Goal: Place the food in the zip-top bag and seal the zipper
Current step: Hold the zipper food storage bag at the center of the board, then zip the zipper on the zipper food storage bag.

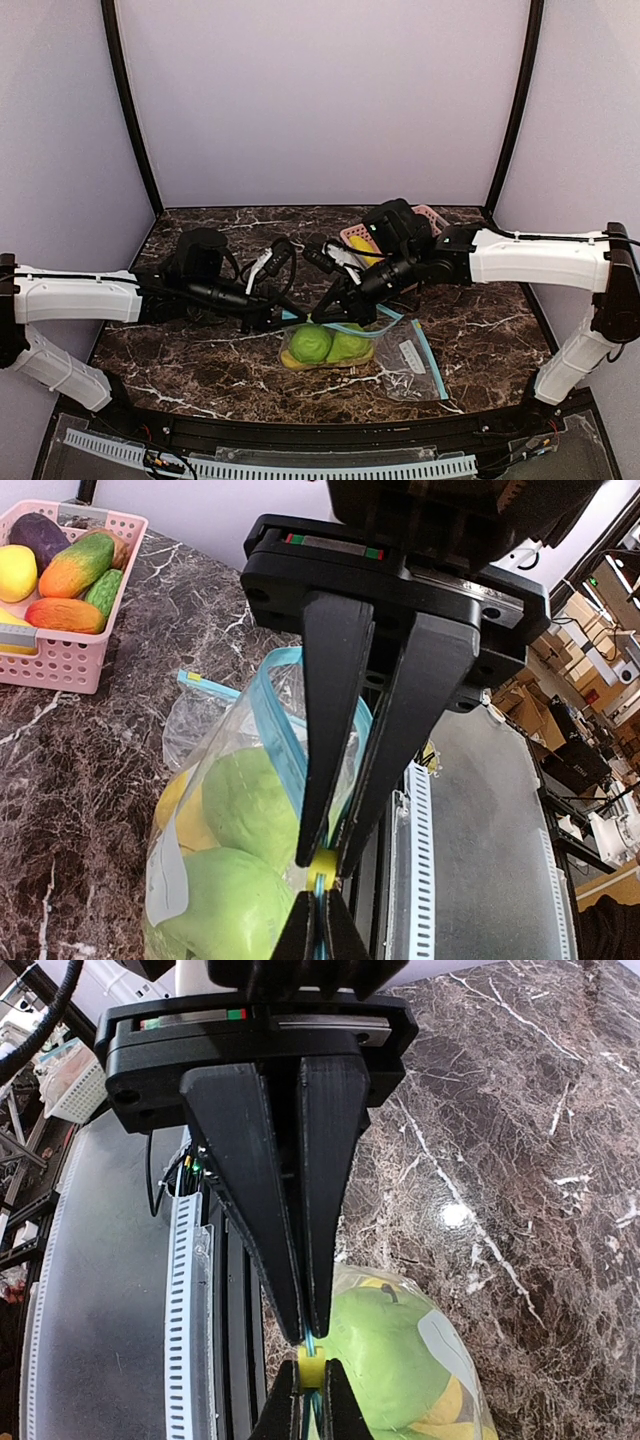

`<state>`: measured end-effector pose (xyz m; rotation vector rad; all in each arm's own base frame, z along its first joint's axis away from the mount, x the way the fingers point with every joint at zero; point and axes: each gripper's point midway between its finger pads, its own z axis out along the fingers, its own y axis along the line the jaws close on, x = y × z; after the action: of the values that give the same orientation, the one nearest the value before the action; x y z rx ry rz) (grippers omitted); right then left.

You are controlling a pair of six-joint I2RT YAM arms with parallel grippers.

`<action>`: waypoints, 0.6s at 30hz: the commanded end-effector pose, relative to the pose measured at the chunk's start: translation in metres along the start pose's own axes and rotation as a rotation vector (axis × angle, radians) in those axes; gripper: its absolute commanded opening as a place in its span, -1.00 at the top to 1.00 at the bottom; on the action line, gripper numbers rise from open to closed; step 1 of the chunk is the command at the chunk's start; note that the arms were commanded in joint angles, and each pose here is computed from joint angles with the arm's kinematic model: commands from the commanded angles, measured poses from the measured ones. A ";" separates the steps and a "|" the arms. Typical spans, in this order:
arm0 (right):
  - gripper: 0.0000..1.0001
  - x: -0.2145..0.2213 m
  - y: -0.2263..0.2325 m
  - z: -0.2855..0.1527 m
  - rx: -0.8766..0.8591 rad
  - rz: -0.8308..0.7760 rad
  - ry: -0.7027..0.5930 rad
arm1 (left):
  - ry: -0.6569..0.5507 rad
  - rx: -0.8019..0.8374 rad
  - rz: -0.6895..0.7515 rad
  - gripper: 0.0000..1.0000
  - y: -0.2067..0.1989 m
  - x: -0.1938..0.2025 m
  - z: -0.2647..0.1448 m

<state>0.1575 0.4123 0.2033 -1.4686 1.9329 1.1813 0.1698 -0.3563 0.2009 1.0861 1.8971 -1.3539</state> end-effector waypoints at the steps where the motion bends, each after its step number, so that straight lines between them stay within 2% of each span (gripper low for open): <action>1: 1.00 0.005 -0.006 -0.008 0.053 0.003 0.006 | -0.027 -0.008 0.004 0.99 0.001 -0.001 -0.013; 18: 1.00 0.018 -0.016 -0.027 0.141 0.028 0.024 | -0.030 -0.247 -0.040 0.99 0.047 -0.003 -0.056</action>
<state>0.1683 0.3972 0.2051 -1.4132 1.9492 1.0715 0.1964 -0.3170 0.2052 0.9868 1.9423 -1.2263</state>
